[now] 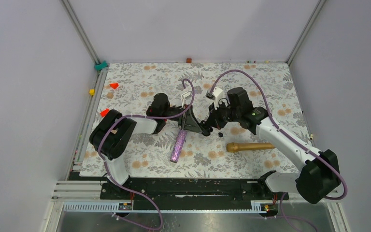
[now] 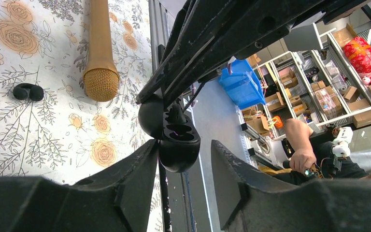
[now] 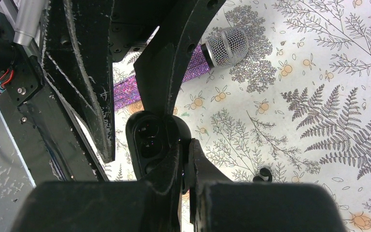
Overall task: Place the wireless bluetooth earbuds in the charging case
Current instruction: Adjust the charging case.
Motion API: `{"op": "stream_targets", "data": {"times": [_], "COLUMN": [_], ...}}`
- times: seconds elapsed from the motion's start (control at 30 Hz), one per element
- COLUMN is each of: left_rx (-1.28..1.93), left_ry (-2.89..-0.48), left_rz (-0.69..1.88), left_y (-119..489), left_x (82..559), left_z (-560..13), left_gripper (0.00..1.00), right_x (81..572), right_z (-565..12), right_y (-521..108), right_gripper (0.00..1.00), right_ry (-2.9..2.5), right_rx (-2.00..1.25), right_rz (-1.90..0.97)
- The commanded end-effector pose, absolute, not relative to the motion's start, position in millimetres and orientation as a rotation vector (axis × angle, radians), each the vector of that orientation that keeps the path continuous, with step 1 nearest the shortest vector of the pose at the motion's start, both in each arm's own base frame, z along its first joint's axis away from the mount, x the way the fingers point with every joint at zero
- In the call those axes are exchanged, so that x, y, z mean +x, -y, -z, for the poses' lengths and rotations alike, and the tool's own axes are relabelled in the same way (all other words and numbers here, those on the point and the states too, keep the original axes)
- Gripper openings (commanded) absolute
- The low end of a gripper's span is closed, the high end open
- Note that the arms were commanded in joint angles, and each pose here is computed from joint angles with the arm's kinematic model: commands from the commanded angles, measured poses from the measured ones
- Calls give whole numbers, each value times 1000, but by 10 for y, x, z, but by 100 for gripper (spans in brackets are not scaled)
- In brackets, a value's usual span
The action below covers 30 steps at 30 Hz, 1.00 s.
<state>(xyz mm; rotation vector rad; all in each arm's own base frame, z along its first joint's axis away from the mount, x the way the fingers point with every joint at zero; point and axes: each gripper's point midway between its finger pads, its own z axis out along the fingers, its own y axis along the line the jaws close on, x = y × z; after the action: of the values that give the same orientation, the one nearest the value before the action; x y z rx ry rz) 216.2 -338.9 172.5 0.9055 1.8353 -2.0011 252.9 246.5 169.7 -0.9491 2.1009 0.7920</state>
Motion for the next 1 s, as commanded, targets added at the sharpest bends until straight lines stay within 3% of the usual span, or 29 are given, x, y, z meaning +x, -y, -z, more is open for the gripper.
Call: {"op": "stream_targets", "data": {"times": [0.0, 0.4, 0.5, 0.6, 0.73, 0.97], "left_rx": [957, 964, 961, 958, 938, 922], "left_ry": [-1715, -1717, -1720, -1728, -1751, -1793], "left_rz": [1947, 1953, 1952, 1949, 1926, 1890], "left_y": [3387, 3392, 3393, 3399, 3401, 3420], "left_x": [2202, 2203, 2208, 2213, 2251, 2309], "left_z": [-1935, -1932, -1927, -1914, -1875, -1806], "left_gripper": [43, 22, 31, 31, 53, 48], "right_x": [2598, 2606, 2611, 2600, 2655, 2722], "right_z": [-1895, -1922, -1938, -1966, -1981, -2012], "right_y": [-2547, -2541, -2534, -2539, -2494, -2448], "right_gripper": [0, 0, 0, 0, 0, 0], "right_ry": [-2035, -2024, -2016, -2006, -2019, -2023], "right_rx": [-961, -954, -949, -949, -906, -853], "right_rz": [-781, -771, -765, -772, -731, -684]}}
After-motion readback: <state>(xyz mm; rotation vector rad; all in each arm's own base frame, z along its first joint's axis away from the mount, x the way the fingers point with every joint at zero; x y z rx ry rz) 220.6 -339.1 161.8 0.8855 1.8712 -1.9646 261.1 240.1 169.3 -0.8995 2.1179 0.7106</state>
